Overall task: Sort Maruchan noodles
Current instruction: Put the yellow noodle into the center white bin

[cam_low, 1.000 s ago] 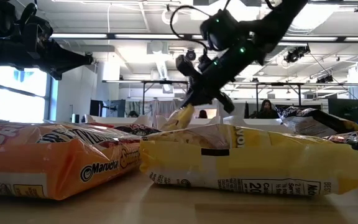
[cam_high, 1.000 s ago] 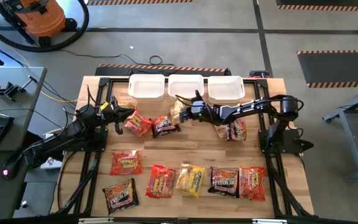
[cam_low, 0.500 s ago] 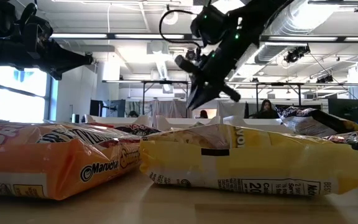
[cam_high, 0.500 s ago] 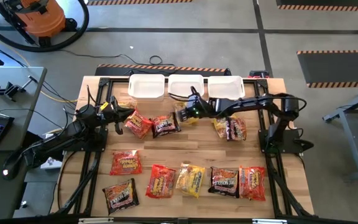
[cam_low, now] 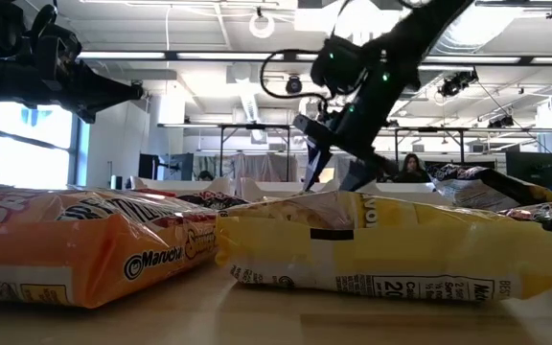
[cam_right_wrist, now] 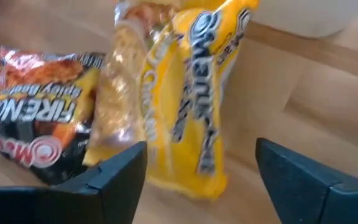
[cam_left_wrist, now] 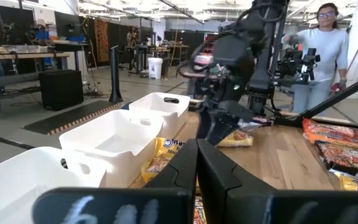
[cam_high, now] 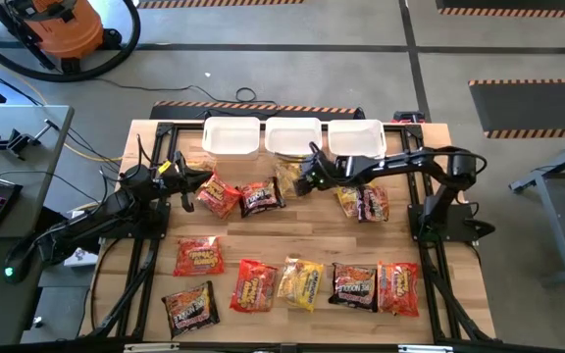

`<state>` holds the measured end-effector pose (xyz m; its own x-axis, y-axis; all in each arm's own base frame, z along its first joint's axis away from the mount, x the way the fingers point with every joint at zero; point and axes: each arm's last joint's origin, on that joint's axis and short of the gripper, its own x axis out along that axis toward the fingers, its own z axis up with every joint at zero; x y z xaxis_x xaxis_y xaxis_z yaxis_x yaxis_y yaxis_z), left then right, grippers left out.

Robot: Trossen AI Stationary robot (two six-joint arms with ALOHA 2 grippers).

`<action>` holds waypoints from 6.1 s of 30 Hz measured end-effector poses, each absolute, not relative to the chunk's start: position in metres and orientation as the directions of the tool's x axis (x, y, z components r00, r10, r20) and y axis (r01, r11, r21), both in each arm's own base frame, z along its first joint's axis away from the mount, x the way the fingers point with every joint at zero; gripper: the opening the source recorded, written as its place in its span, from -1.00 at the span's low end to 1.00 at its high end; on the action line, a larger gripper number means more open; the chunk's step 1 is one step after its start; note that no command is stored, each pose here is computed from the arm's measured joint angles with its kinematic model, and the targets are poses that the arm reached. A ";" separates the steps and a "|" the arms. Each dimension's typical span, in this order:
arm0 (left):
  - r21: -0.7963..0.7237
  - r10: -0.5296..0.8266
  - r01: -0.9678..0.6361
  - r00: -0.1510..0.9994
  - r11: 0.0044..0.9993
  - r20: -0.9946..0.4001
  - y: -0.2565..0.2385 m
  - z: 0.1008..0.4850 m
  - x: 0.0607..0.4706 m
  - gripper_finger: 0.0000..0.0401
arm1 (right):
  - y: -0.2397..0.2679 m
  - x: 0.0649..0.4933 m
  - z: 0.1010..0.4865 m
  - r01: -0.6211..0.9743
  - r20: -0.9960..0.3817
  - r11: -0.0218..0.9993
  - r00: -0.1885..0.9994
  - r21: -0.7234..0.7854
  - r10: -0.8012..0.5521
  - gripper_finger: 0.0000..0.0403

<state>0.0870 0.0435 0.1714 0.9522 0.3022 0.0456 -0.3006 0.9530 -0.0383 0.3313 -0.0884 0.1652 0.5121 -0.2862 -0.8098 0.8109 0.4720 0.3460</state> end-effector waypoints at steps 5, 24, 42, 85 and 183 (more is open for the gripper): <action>-0.038 0.302 -0.301 0.952 0.953 0.046 0.044 0.171 0.087 -0.99 | -0.107 0.323 0.154 0.775 -0.753 0.474 0.588 0.418 -0.295 0.44; -0.038 0.303 -0.302 0.952 0.953 0.046 0.044 0.171 0.087 -0.99 | -0.115 0.337 0.101 0.619 -0.591 0.517 0.769 0.591 -0.245 0.37; -0.038 0.303 -0.302 0.952 0.953 0.046 0.044 0.171 0.087 -0.99 | -0.095 0.354 0.106 0.455 -0.429 0.609 0.881 0.650 -0.200 -0.95; -0.039 0.303 -0.301 0.952 0.953 0.046 0.044 0.171 0.087 -0.99 | -0.059 0.457 0.106 0.489 -0.586 0.456 0.804 0.744 0.094 0.24; -0.038 0.304 -0.302 0.952 0.953 0.046 0.044 0.171 0.087 -0.99 | -0.193 0.400 0.217 0.846 -0.821 0.388 -0.098 -0.366 -0.562 -0.77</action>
